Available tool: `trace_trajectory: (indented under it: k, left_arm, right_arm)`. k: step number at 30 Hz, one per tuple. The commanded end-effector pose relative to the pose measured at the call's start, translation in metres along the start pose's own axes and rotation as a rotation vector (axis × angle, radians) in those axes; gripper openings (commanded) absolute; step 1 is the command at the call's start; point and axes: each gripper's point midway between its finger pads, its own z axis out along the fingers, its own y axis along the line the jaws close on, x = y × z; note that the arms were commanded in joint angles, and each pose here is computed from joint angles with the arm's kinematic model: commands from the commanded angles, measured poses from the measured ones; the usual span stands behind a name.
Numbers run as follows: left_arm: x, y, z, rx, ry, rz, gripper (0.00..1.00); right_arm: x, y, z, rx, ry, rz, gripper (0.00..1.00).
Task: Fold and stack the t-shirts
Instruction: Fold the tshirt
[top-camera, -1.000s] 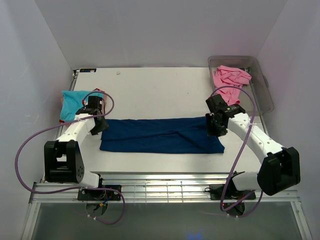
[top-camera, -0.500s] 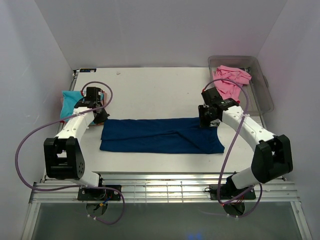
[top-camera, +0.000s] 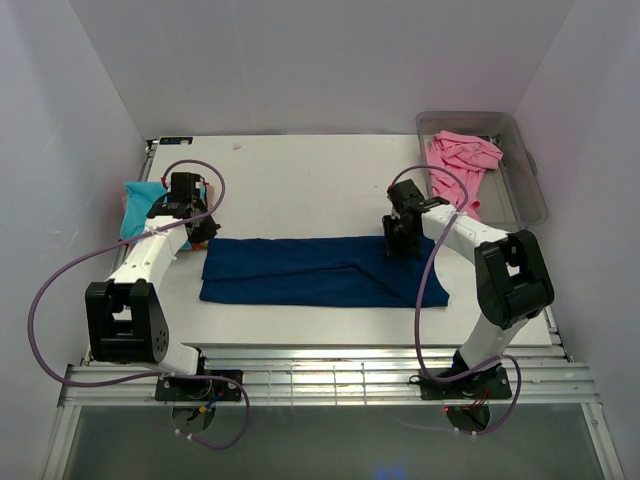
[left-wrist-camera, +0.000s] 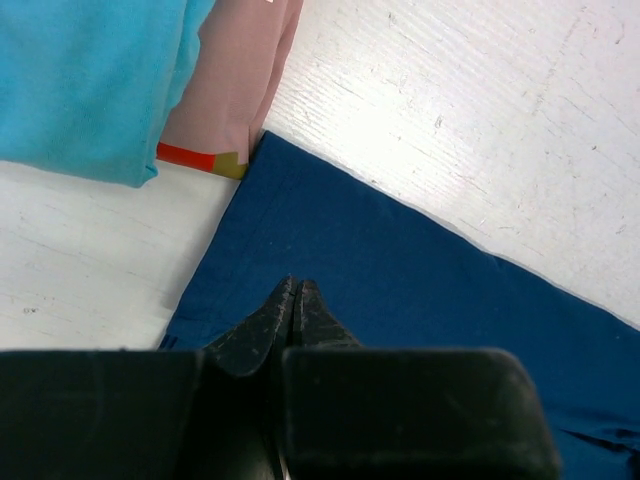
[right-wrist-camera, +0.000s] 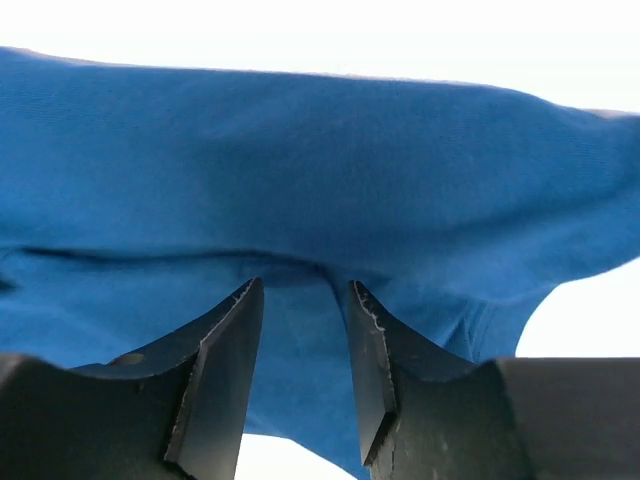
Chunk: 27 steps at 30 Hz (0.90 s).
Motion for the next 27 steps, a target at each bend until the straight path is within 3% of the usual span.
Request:
trace_trajectory:
  k: [1, 6, 10, 11, 17, 27]
  left_arm:
    - [-0.014, -0.004, -0.015, 0.030, -0.071, 0.007, 0.11]
    - [-0.014, -0.002, -0.016, 0.022, -0.079, 0.005, 0.11]
    - [-0.013, -0.002, -0.013, 0.017, -0.071, 0.011, 0.11]
    - [-0.012, -0.003, -0.013, 0.019, -0.066, 0.013, 0.11]
    - [-0.008, -0.005, -0.006, 0.026, -0.044, 0.000, 0.11]
    - [-0.007, -0.011, 0.006, 0.037, -0.022, -0.006, 0.10]
  right_arm:
    - [-0.011, 0.003, 0.006, -0.009, -0.025, -0.018, 0.45]
    - [-0.001, 0.003, 0.017, -0.014, 0.007, -0.017, 0.40]
    - [-0.002, 0.006, 0.012, -0.032, -0.011, -0.003, 0.12]
    - [-0.005, 0.007, 0.006, -0.034, -0.027, 0.000, 0.10]
    - [-0.009, 0.014, -0.026, -0.075, -0.072, -0.024, 0.08]
    - [0.034, 0.047, -0.047, -0.245, -0.031, -0.074, 0.08]
